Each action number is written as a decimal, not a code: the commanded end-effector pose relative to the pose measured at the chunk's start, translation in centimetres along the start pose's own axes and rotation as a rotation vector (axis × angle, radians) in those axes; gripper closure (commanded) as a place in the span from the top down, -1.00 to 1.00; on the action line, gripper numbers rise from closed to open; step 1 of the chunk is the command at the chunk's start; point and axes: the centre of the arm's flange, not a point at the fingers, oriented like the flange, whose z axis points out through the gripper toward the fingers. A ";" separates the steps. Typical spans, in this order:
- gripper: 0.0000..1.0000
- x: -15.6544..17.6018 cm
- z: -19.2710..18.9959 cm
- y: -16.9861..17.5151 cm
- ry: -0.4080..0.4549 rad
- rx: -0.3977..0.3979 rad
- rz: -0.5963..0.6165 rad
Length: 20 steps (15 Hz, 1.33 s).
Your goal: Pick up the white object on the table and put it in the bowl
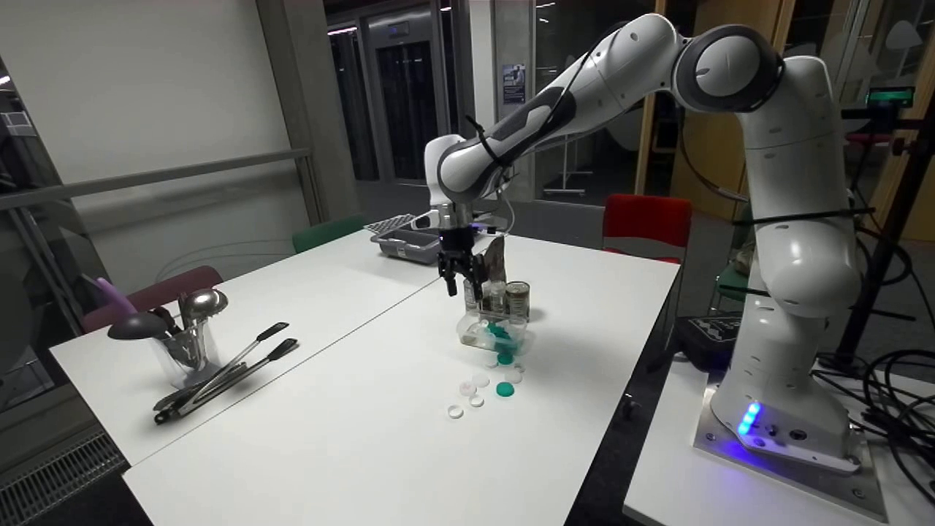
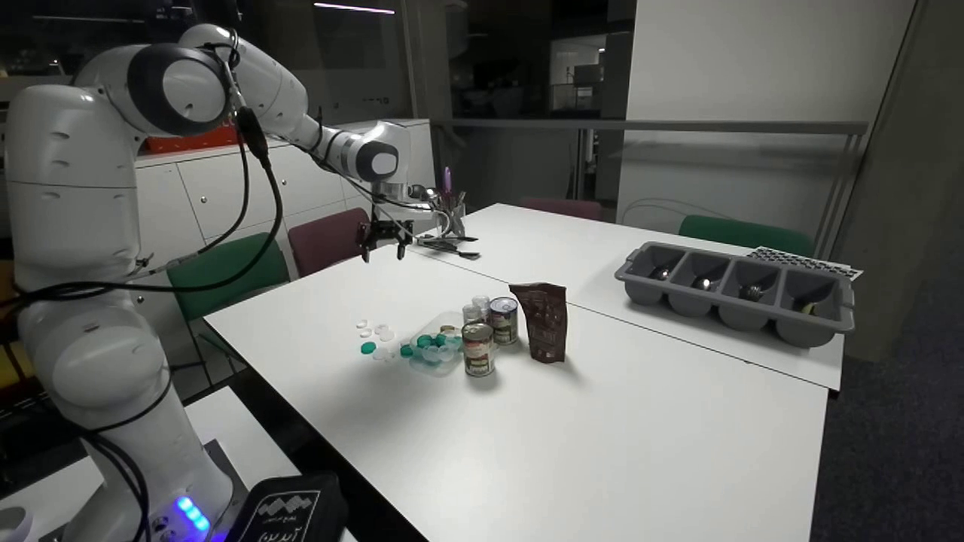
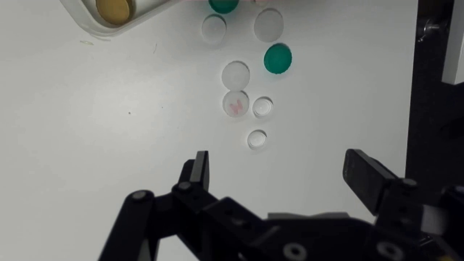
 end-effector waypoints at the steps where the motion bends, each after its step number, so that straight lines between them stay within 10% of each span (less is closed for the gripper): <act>1: 1.00 1.4 2.4 1.7 -0.084 -0.013 -0.017; 20: 1.00 4.0 14.0 -0.7 -0.201 -0.119 -0.106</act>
